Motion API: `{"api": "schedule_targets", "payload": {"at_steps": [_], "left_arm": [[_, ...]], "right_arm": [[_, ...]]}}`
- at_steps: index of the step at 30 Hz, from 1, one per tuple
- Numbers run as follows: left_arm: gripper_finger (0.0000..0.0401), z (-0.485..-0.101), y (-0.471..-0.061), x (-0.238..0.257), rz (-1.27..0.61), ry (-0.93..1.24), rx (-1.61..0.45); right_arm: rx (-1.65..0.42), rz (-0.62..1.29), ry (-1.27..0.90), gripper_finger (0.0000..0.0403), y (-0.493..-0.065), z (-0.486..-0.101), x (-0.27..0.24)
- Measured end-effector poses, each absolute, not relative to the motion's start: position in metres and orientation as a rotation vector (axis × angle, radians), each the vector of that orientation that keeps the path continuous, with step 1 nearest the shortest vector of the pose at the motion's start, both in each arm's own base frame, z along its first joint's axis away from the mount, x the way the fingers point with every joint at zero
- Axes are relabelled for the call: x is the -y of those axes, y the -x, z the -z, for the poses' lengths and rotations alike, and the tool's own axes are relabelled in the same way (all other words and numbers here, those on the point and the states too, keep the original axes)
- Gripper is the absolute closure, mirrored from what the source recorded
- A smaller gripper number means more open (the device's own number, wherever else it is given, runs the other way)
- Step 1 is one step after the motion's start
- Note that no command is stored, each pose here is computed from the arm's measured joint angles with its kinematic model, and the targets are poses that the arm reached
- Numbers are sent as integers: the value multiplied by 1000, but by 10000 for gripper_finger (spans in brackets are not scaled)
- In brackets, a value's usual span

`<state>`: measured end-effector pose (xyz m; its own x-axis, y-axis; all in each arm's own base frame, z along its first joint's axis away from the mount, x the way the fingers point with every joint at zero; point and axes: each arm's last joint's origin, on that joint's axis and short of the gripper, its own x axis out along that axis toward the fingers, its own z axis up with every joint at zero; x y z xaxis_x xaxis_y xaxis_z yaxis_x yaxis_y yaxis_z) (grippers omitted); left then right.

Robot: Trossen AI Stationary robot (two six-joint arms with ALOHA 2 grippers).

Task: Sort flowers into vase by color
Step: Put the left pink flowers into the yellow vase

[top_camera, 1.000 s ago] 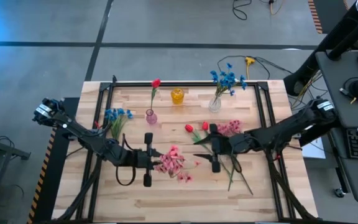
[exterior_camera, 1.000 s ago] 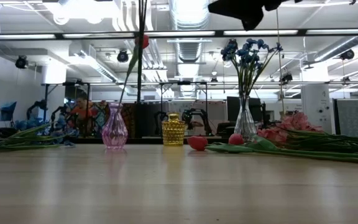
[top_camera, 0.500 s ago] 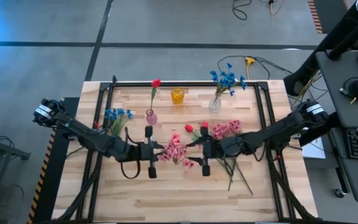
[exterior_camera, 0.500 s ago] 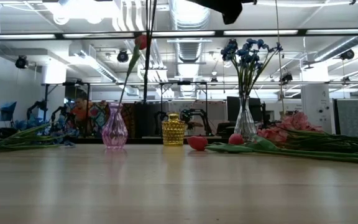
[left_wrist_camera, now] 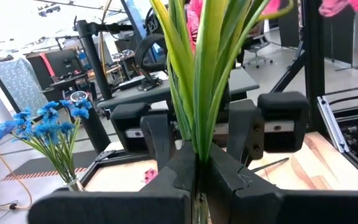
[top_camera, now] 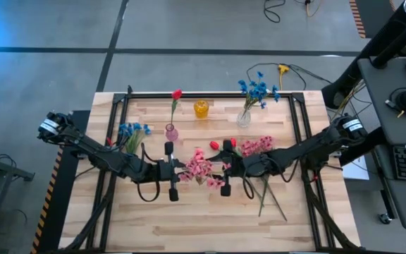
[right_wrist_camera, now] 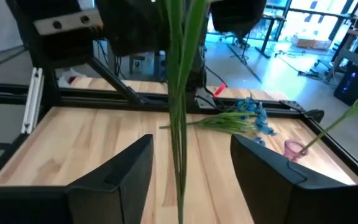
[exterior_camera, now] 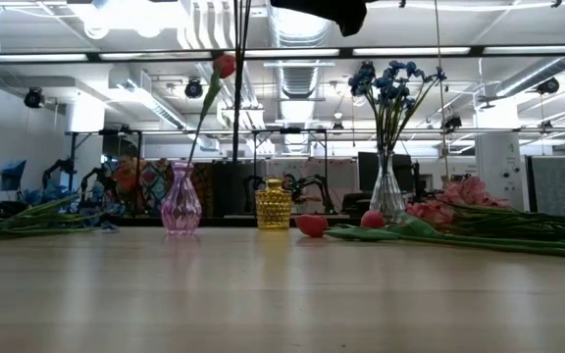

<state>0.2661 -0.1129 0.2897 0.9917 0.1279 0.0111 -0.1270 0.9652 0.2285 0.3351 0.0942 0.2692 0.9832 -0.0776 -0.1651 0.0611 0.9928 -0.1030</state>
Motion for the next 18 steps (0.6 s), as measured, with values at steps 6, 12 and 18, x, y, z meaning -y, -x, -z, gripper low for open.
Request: {"api": "schedule_targets", "payload": {"at_steps": [6, 12, 18], "left_arm": [[401, -290, -266, 112, -131, -229, 0], [401, -291, -271, 111, -146, -224, 44], [401, -293, -275, 110, -165, -221, 96]], "right_arm": [[-172, 75, 86, 138, -339, -265, -94], [-117, 62, 86, 123, -342, -267, -95], [-106, 65, 88, 155, -342, -268, -94]]}}
